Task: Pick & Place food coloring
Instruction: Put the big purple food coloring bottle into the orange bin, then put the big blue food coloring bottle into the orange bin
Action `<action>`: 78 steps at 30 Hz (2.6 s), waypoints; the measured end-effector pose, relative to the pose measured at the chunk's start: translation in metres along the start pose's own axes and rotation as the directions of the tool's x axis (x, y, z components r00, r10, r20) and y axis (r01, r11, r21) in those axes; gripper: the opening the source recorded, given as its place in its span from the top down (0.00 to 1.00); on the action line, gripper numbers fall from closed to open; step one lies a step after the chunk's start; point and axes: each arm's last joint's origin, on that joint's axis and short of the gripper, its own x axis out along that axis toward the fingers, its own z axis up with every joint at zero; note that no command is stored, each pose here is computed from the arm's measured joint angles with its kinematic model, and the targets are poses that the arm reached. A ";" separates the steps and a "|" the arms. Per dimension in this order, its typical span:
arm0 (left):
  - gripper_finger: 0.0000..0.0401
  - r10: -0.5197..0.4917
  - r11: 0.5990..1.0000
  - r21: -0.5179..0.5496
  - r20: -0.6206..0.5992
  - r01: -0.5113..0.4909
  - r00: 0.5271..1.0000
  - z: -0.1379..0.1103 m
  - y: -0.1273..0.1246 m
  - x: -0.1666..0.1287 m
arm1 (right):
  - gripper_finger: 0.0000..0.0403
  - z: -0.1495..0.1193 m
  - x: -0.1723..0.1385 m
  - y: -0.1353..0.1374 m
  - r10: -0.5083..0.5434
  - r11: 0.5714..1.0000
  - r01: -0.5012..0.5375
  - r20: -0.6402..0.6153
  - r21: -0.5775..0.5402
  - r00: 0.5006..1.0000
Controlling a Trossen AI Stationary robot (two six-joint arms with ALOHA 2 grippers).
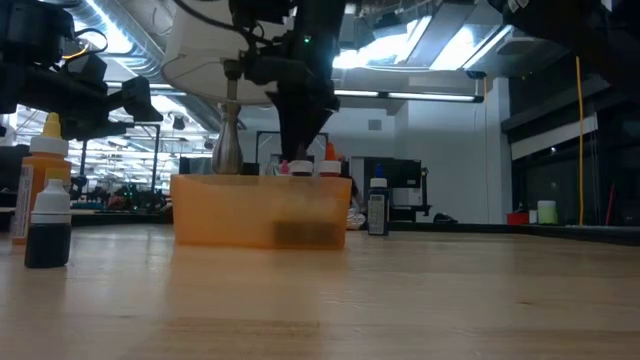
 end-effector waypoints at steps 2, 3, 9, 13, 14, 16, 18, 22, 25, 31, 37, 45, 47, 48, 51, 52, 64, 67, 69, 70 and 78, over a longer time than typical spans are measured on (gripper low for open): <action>0.02 0.000 1.000 0.000 0.000 0.000 1.000 0.000 0.000 0.000 | 0.56 0.001 -0.003 0.000 0.001 1.000 -0.001 0.006 0.001 1.000; 0.02 0.000 1.000 0.000 0.000 0.000 1.000 0.000 0.000 0.000 | 0.56 0.001 -0.004 -0.001 0.001 1.000 -0.001 0.005 0.001 1.000; 0.02 0.000 1.000 -0.001 0.000 0.000 1.000 0.000 0.000 0.000 | 0.56 -0.002 -0.014 -0.003 -0.001 1.000 0.001 -0.009 0.006 1.000; 0.02 0.000 1.000 -0.001 0.000 0.000 1.000 0.000 0.000 0.000 | 0.57 -0.003 -0.030 -0.008 -0.047 0.998 0.046 0.028 0.052 0.998; 0.02 0.000 1.000 -0.001 0.000 0.000 1.000 0.000 0.000 0.000 | 0.57 -0.003 -0.033 -0.009 -0.060 0.996 0.058 0.038 0.062 0.997; 0.02 0.000 1.000 -0.001 0.001 0.000 1.000 0.000 0.000 0.000 | 0.57 -0.004 -0.040 -0.011 -0.064 0.995 0.060 0.055 0.076 0.996; 0.02 0.000 1.000 -0.001 0.001 0.000 1.000 0.000 0.000 0.000 | 0.55 -0.005 -0.049 -0.013 -0.061 0.994 0.054 0.072 0.094 0.996; 0.02 0.000 1.000 -0.001 0.001 0.000 1.000 0.000 0.000 0.000 | 0.47 -0.007 -0.060 -0.015 -0.049 0.994 0.039 0.093 0.104 0.994; 0.02 0.000 1.000 0.000 0.000 0.000 1.000 0.000 0.000 0.000 | 0.39 -0.009 -0.064 -0.015 -0.043 0.989 0.030 0.088 0.141 0.995; 0.02 0.000 1.000 0.000 0.000 0.000 1.000 0.000 0.000 0.000 | 0.30 -0.013 -0.078 -0.017 0.022 0.983 -0.039 0.095 0.182 0.995; 0.02 0.000 1.000 0.000 0.000 0.000 1.000 0.000 0.000 0.000 | 0.31 -0.023 -0.081 -0.025 0.017 0.988 -0.029 0.080 0.151 0.997; 0.02 0.000 1.000 0.000 0.000 0.000 1.000 0.000 0.000 0.000 | 0.32 -0.061 -0.086 -0.038 0.025 0.996 -0.037 0.146 0.083 0.989; 0.02 0.000 1.000 0.000 0.000 0.000 1.000 0.000 0.000 0.000 | 0.32 -0.075 -0.091 -0.041 0.028 0.998 -0.037 0.166 0.052 0.986; 0.02 0.000 1.000 0.000 0.000 0.000 1.000 0.000 0.000 0.000 | 0.32 -0.082 -0.095 -0.043 0.030 0.999 -0.037 0.177 0.035 0.984; 0.02 0.000 1.000 -0.001 0.000 0.000 1.000 0.000 0.000 0.000 | 0.32 -0.103 -0.101 -0.048 0.031 0.999 -0.026 0.186 -0.030 0.982; 0.02 0.001 1.000 0.000 0.000 -0.001 1.000 0.000 0.000 0.000 | 0.32 -0.109 -0.102 -0.050 0.031 0.999 -0.022 0.185 -0.049 0.982; 0.02 0.000 1.000 0.000 0.000 0.000 1.000 0.000 0.000 0.000 | 0.32 -0.144 -0.072 -0.105 0.017 0.990 -0.006 0.077 -0.140 0.997; 0.02 0.000 1.000 -0.001 0.000 0.000 1.000 0.000 0.000 0.000 | 0.32 -0.141 -0.060 -0.120 0.000 0.989 0.009 0.061 -0.148 0.998; 0.02 0.000 1.000 0.000 0.000 0.000 1.000 0.000 0.000 0.000 | 0.32 -0.138 -0.055 -0.131 -0.013 0.985 0.026 0.074 -0.169 0.997; 0.02 0.000 1.000 -0.001 0.000 0.000 1.000 0.000 0.000 0.000 | 0.32 -0.136 -0.052 -0.137 -0.021 0.982 0.036 0.083 -0.183 0.996; 0.02 0.000 1.000 -0.001 0.000 0.000 1.000 0.000 0.000 0.000 | 0.32 -0.123 -0.018 -0.171 -0.039 0.954 0.053 0.053 -0.295 0.998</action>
